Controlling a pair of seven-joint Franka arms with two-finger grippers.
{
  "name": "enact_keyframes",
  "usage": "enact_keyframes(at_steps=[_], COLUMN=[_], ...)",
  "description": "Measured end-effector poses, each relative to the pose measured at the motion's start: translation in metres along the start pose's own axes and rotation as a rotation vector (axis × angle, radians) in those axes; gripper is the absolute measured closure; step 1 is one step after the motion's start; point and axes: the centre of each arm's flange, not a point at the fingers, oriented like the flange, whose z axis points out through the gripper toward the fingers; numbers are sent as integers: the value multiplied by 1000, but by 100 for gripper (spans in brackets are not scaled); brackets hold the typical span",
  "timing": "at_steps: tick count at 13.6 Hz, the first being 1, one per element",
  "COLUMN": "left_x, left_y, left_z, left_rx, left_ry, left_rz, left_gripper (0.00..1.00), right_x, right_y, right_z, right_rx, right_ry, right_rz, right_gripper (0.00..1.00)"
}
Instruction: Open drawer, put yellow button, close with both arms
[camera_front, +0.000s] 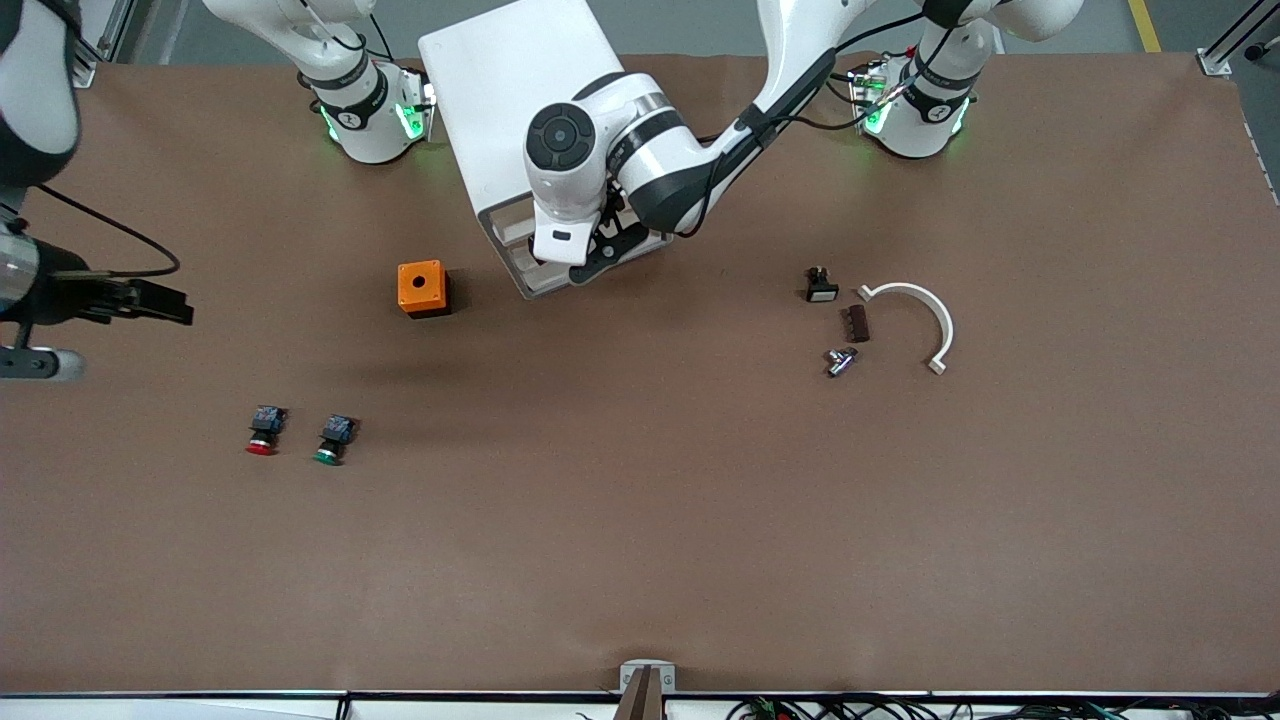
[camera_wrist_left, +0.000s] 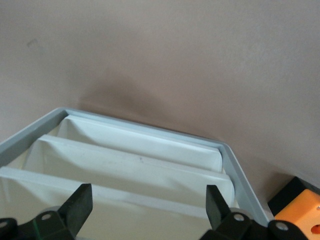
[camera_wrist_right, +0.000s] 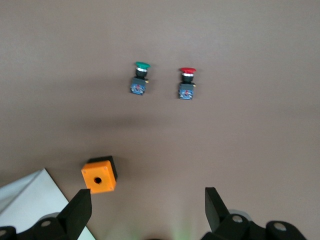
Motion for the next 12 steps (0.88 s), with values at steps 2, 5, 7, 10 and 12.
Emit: enact_keyframes(at_steps=[2,5,7,10,12], left_x=[-1,15,72,196,275], left_y=[0,-2,-8,-39,-75], left_z=[0,-19,-60,-136,-183], left_rx=[1,-14,-50,-118,-162], left_ry=[-1,17,79,143,171], left_rz=[-15,-54,-96,-135,-156], left_gripper=[0,0,0,0,0], right_x=[-3,-4,-4,-4,-4], right_y=[10,7,6,5,1], right_z=[-7,-8,-12,-20,-20], right_rx=[3,3,2,3,17], right_ry=[-3,-2,6,24,25], right_rz=[-1,-7,-9,-10,-16], right_gripper=[0,0,0,0,0])
